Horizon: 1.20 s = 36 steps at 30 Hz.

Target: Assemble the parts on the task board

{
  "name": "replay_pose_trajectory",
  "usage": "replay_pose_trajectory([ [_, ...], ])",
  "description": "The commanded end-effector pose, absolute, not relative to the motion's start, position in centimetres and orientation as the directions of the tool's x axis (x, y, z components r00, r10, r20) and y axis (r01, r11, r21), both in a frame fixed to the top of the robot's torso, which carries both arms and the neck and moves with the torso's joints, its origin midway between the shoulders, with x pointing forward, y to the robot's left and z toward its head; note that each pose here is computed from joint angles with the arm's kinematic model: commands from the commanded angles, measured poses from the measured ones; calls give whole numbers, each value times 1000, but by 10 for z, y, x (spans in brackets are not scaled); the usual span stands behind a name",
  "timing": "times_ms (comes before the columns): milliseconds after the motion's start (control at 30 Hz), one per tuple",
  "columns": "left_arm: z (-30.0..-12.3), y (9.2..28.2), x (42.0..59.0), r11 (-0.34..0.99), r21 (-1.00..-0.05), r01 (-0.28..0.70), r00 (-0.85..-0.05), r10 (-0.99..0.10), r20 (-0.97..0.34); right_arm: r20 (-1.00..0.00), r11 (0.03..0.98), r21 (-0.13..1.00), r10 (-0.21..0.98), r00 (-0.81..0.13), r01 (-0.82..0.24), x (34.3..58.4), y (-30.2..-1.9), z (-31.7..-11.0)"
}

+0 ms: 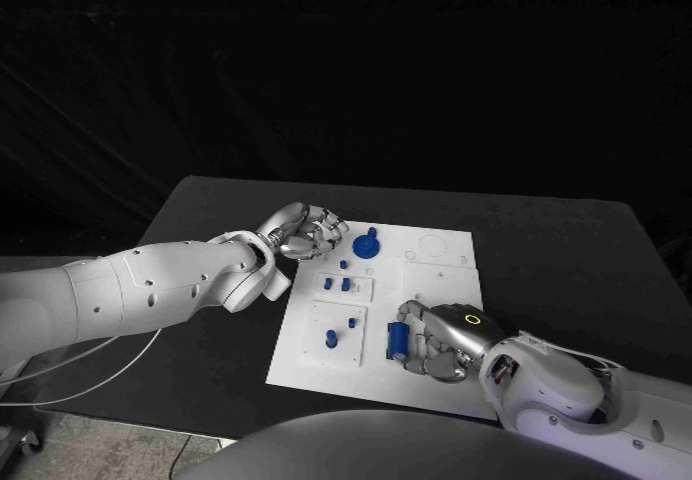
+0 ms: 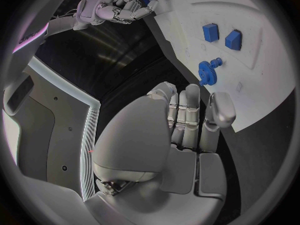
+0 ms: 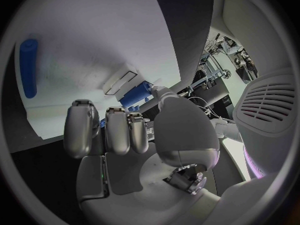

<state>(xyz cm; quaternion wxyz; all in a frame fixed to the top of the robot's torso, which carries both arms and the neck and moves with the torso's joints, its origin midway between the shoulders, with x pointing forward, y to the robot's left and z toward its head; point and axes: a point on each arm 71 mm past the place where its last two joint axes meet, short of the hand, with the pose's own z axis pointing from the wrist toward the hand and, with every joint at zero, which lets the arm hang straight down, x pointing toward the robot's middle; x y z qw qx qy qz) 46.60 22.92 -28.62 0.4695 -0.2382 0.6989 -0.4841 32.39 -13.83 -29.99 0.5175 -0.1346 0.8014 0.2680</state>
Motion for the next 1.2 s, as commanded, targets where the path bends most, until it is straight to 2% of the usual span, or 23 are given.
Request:
replay_pose_trajectory([
  [33, -286, 227, 465, 410, -904, 122, -461, -783, -418, -902, 839, 254, 27, -430, -481, 324, -141, -303],
  [300, -286, 227, 465, 411, -904, 122, -460, -783, -418, -915, 839, 257, 52, -400, -479, 325, -142, -300],
  [567, -286, 228, 465, 411, -903, 122, -458, -784, -419, -919, 830, 307, 132, -370, -466, 322, -150, -291],
  [667, -286, 228, 465, 412, -903, 122, -456, -785, -420, -902, 830, 359, 192, -386, -427, 323, -160, -283],
  [867, -286, 229, 465, 415, -902, 121, -453, -786, -422, -856, 852, 430, 278, -436, -298, 342, -190, -258],
  [1033, -286, 228, 466, 415, -902, 122, -452, -786, -422, -847, 903, 367, 226, -481, -223, 356, -216, -244],
  [1200, -286, 228, 466, 414, -902, 125, -451, -786, -423, -860, 947, 245, 113, -497, -207, 362, -235, -244],
])
